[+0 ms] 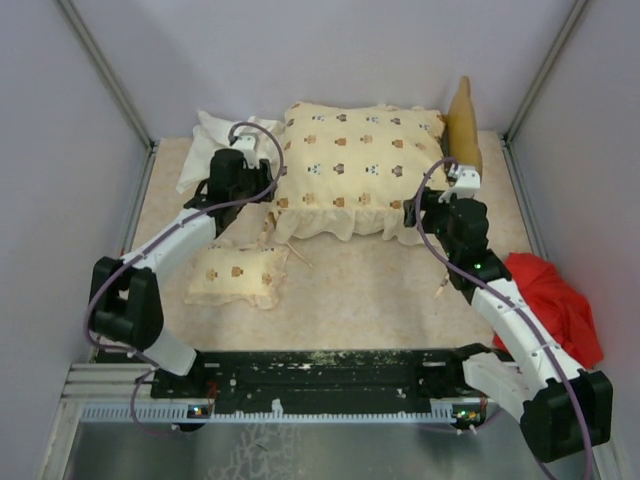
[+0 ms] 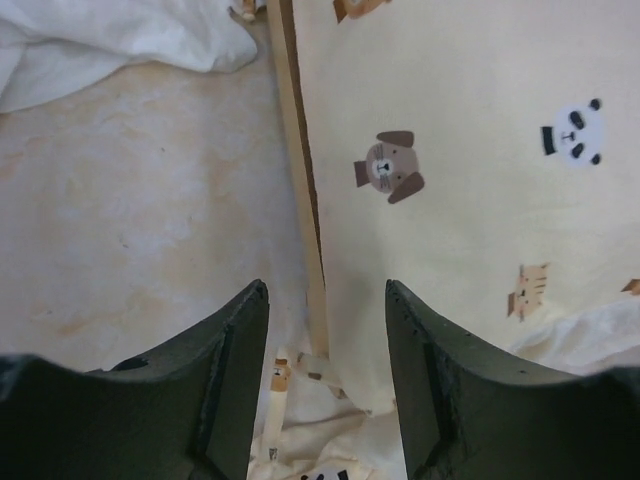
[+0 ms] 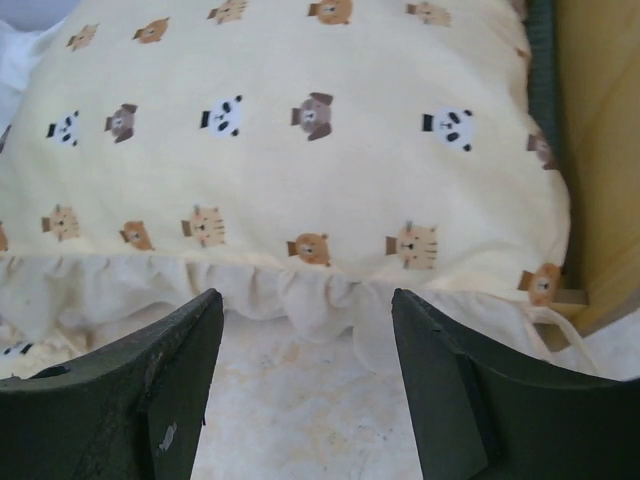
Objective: Set up the pet bed
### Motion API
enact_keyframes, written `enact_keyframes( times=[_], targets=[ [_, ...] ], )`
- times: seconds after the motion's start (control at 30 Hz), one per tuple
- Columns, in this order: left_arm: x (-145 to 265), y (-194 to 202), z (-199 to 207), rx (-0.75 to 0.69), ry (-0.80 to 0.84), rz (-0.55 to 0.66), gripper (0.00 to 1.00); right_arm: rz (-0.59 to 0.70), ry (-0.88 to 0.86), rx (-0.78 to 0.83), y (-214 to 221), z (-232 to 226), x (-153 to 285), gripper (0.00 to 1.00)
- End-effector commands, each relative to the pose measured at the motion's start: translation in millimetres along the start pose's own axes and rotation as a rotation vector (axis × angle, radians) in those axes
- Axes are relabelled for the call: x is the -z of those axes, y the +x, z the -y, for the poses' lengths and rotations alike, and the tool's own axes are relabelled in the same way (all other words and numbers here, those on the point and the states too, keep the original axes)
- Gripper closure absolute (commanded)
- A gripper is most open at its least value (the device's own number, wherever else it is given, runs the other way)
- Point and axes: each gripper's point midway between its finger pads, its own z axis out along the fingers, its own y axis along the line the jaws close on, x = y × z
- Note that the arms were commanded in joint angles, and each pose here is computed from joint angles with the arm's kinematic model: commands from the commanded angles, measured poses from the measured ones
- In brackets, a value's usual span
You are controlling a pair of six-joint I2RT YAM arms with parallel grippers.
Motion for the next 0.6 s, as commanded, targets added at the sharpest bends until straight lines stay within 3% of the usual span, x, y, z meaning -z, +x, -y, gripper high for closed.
enact_keyframes(
  times=[0.0,0.2,0.3,0.43,0.57],
  targets=[
    [-17.9,7.4,9.8,0.019,0.115,-0.045,0.46,0.041,-0.16,-0.031,-24.0,-36.3,10.2,0.3],
    [-10.2,49.3,24.4,0.097,0.196,-0.182,0.52,0.064,0.031,-0.144,-39.3,-7.3,24.8,0.23],
    [1.5,59.7,31.9,0.164,0.227,-0.204,0.53,0.063,-0.003,-0.144,-51.4,-14.8,35.6,0.16],
    [19.1,35.0,17.6,0.229,0.115,-0.137,0.51,0.095,-0.029,-0.198,-53.8,-18.7,40.6,0.02],
    [40.4,9.3,-6.3,0.348,-0.057,-0.062,0.42,0.129,-0.017,-0.254,-51.9,-14.8,44.2,0.02]
  ],
)
